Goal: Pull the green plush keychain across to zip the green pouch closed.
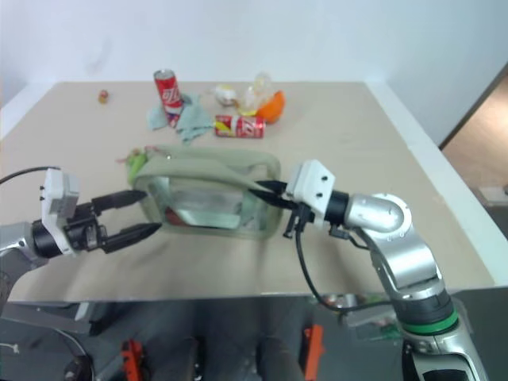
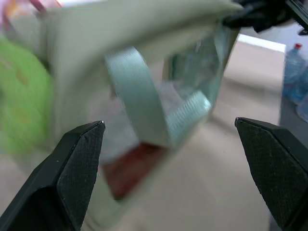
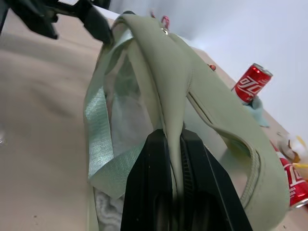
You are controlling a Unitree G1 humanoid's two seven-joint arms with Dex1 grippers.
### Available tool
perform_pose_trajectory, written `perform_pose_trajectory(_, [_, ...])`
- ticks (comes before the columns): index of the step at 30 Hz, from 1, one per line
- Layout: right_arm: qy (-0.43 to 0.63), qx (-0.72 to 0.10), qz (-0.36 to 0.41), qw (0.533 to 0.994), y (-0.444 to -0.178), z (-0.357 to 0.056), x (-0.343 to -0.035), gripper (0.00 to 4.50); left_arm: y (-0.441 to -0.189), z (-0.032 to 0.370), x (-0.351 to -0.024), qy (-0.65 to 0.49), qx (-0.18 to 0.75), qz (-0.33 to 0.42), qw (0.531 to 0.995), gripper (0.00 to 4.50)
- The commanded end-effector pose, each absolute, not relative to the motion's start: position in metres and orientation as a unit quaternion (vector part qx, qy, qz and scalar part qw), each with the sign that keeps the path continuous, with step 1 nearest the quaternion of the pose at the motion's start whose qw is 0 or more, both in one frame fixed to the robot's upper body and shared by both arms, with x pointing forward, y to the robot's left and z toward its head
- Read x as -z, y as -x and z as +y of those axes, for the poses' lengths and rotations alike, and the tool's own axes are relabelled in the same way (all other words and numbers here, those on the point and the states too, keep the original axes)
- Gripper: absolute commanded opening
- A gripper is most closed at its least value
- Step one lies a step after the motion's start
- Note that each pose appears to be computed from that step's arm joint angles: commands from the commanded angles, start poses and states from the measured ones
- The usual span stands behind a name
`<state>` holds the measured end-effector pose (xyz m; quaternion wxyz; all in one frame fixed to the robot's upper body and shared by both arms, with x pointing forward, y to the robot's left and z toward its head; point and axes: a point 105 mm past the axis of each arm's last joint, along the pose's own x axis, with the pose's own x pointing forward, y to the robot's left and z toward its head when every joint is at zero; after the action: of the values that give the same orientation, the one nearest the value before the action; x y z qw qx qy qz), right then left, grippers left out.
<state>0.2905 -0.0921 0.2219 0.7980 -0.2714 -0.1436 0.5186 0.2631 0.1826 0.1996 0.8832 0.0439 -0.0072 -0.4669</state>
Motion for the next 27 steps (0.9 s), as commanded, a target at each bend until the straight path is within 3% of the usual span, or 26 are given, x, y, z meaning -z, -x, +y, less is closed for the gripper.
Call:
perform_pose_trajectory(1, [0.283,-0.522,-0.175,0.786,-0.287,-0.089,-0.234,0.02,-0.261,0.186,-0.218,-0.07,0.445,-0.055,0.891,4.5])
perform_pose_trajectory(12, [0.285,-0.516,-0.176,0.788,-0.292,-0.092,-0.23,0.02,-0.24,0.222,-0.227,-0.019,0.35,-0.062,0.935,4.5])
perform_pose_trajectory(18, [0.282,-0.527,-0.183,0.781,-0.29,-0.084,-0.231,0.02,-0.263,0.245,-0.227,-0.019,0.3,-0.076,0.951,4.5])
perform_pose_trajectory(27, [0.284,-0.526,-0.189,0.779,-0.288,-0.081,-0.232,0.02,-0.294,0.241,-0.219,0.026,0.347,-0.063,0.935,4.5])
